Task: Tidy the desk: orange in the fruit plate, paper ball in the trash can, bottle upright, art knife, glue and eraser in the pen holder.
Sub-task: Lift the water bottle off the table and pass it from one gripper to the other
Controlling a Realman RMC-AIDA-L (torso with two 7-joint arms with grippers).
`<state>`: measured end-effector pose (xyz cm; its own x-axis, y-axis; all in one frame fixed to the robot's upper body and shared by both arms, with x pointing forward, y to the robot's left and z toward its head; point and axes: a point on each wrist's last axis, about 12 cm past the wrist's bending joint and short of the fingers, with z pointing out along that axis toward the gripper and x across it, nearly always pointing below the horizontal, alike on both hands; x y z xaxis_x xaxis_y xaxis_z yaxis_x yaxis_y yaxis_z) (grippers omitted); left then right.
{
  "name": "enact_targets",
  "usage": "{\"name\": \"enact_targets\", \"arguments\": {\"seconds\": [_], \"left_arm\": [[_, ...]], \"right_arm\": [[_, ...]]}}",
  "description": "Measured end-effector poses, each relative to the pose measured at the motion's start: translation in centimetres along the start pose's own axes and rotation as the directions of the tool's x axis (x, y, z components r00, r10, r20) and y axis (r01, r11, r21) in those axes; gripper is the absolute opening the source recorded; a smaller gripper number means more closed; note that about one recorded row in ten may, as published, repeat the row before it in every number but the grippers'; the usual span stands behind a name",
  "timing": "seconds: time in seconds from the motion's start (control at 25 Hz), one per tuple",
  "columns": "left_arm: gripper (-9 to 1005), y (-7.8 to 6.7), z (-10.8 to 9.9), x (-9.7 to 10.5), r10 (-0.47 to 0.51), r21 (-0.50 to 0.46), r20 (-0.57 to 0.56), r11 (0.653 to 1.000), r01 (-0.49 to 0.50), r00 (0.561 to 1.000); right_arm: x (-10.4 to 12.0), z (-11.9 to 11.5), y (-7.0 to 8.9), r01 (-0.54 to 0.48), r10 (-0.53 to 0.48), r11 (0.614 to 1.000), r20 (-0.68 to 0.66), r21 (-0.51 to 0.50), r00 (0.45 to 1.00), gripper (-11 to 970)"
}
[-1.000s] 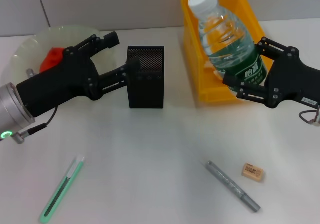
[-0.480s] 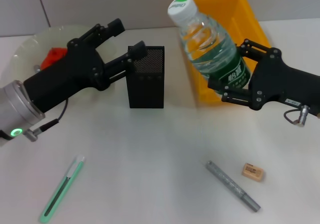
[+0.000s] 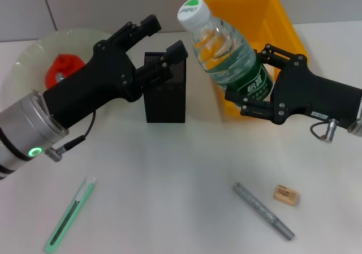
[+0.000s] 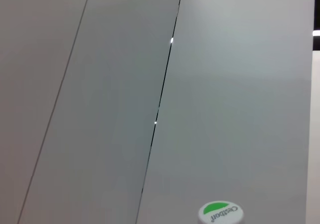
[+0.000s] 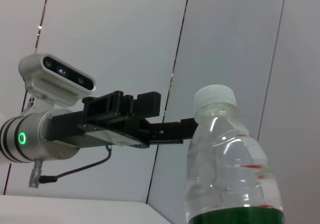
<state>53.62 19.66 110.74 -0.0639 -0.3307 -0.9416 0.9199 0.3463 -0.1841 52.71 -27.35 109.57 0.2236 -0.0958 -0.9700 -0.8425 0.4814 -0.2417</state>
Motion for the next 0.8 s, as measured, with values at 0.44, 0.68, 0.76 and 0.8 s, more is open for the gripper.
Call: {"name": "enact_targets", "arguments": {"seconds": [0.44,0.68,0.76,0.8], "left_arm": [[819,-0.5,0.1,0.0,-0.028,0.007,0.052,1.000,0.027,0.998],[819,-0.9,0.2,0.2,-0.031,0.011,0.069,0.999,0.030,0.997],[819,-1.0,0.3,0.2,-0.033,0.013,0.075,0.999,0.032,0.997],[819,-1.0,0.4,0.2,-0.033,0.013,0.079,0.999,0.033,0.996]], "right_arm": [[0.1,1.6,0.2,0.041,-0.040,0.999,0.042,-0.019,0.998,761],[-0.1,2.1,0.0,0.049,-0.048,0.998,0.051,-0.029,0.998,761],[0.0,2.3,0.1,0.057,-0.055,0.998,0.057,-0.028,0.997,761],[0.0,2.4,0.1,0.061,-0.060,0.998,0.060,-0.026,0.996,761]]}}
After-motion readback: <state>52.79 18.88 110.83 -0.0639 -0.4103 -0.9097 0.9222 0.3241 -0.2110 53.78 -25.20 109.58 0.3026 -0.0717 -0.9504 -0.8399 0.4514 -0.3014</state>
